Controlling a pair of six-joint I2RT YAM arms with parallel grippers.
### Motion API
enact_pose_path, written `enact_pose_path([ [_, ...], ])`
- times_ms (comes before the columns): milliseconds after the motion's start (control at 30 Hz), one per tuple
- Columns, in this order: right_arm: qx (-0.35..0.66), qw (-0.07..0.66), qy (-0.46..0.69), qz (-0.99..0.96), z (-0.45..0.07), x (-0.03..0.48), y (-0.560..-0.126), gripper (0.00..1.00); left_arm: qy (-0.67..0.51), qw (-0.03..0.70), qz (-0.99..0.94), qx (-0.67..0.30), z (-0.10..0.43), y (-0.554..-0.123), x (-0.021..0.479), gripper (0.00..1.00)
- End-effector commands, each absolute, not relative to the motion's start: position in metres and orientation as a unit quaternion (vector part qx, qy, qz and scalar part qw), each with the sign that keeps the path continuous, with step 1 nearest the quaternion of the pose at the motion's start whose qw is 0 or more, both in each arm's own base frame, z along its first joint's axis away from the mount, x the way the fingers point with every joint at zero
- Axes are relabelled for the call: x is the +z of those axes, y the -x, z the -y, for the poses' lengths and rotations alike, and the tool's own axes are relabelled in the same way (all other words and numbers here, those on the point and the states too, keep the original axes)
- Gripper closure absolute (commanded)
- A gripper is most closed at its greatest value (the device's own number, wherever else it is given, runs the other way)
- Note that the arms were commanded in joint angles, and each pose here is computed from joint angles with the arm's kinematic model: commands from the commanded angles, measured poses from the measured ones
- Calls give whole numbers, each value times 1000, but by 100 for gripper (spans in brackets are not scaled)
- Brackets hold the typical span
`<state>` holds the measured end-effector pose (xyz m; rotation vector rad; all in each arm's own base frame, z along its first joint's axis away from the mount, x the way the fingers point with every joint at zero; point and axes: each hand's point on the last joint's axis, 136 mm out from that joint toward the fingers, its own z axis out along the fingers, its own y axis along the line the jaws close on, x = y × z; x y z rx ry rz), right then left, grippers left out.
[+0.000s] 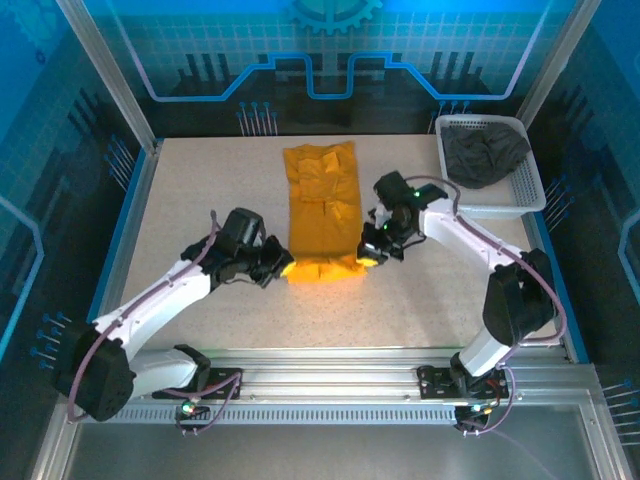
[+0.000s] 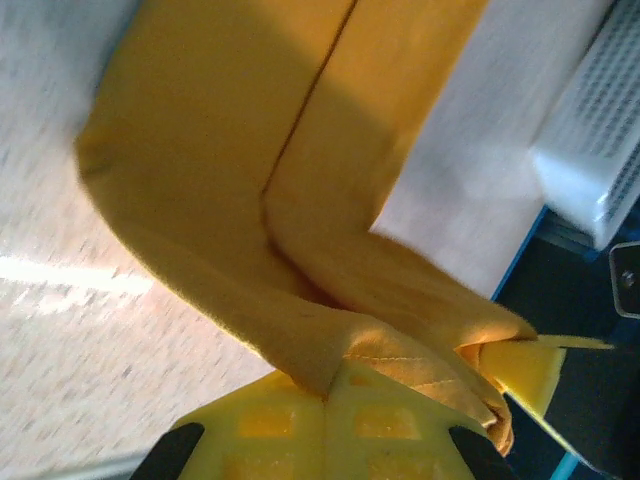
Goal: Fold and stack the t-shirts
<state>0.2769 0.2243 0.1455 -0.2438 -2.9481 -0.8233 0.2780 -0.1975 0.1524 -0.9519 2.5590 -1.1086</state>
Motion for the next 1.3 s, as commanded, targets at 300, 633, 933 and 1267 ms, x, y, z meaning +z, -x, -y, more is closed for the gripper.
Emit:
enact_pose_path([
  [300,-243,8,147,959,-218,126,-413,100,327,182,-852,-366,174,-422,152,100],
  [633,-283,47,166,944,-221,74,-473,67,318,144,-860,-372,175,-490,101,92],
  [933,-259,-24,155,953,-177,130,-463,43,332,154,-869,-332,149,-431,120,47],
  [1267,-319,23,172,932,-216,84,-358,43,466,68,-804,-362,171,-333,60,41],
])
